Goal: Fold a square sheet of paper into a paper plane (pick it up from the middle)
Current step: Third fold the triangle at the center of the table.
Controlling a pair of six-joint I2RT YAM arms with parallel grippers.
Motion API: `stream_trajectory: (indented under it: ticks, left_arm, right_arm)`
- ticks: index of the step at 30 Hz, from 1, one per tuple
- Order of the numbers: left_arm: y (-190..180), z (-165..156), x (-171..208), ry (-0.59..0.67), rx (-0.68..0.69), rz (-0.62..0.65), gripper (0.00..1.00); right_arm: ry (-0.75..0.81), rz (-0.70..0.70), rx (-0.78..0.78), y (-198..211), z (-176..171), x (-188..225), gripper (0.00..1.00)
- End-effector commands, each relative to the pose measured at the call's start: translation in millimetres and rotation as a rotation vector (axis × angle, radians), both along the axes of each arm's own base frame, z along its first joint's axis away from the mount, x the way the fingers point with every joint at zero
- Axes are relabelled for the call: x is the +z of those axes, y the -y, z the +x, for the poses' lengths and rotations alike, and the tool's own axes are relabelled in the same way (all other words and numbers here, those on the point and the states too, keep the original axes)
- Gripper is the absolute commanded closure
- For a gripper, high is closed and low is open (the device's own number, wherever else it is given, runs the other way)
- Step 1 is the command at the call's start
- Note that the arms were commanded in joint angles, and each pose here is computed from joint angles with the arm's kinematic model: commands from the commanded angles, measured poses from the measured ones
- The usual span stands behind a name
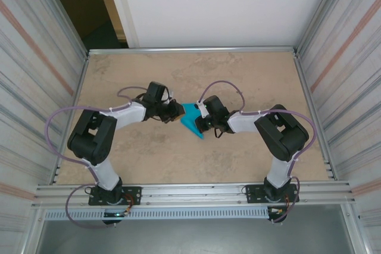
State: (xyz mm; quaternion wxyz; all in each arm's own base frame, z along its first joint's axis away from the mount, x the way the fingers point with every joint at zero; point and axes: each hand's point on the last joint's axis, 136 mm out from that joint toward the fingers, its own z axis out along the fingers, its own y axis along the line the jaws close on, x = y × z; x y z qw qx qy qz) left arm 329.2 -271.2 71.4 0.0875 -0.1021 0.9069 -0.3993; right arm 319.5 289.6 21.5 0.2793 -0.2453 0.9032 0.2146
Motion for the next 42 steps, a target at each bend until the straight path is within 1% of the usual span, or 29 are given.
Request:
stream_trajectory:
  ticks: [1,6,13,25,42]
  left_arm:
    - [19,-6,21,0.037,-0.011,-0.080,0.87]
    - [27,-20,4,0.006,-0.048,-0.032,0.89]
    - [36,-19,-10,-0.020,-0.065,-0.034,0.89]
    - [27,-24,-31,-0.057,-0.053,0.029,0.90]
    - [21,-27,-44,-0.085,-0.047,0.067,0.91]
  right_arm:
    - [-0.037,0.006,-0.008,0,0,-3,1.00]
    - [-0.038,0.009,-0.007,-1,0,-3,1.00]
    - [-0.038,0.011,-0.010,-1,1,-1,1.00]
    - [-0.044,0.009,-0.015,0,1,-3,1.00]
    - [-0.052,0.013,-0.017,-1,2,-4,1.00]
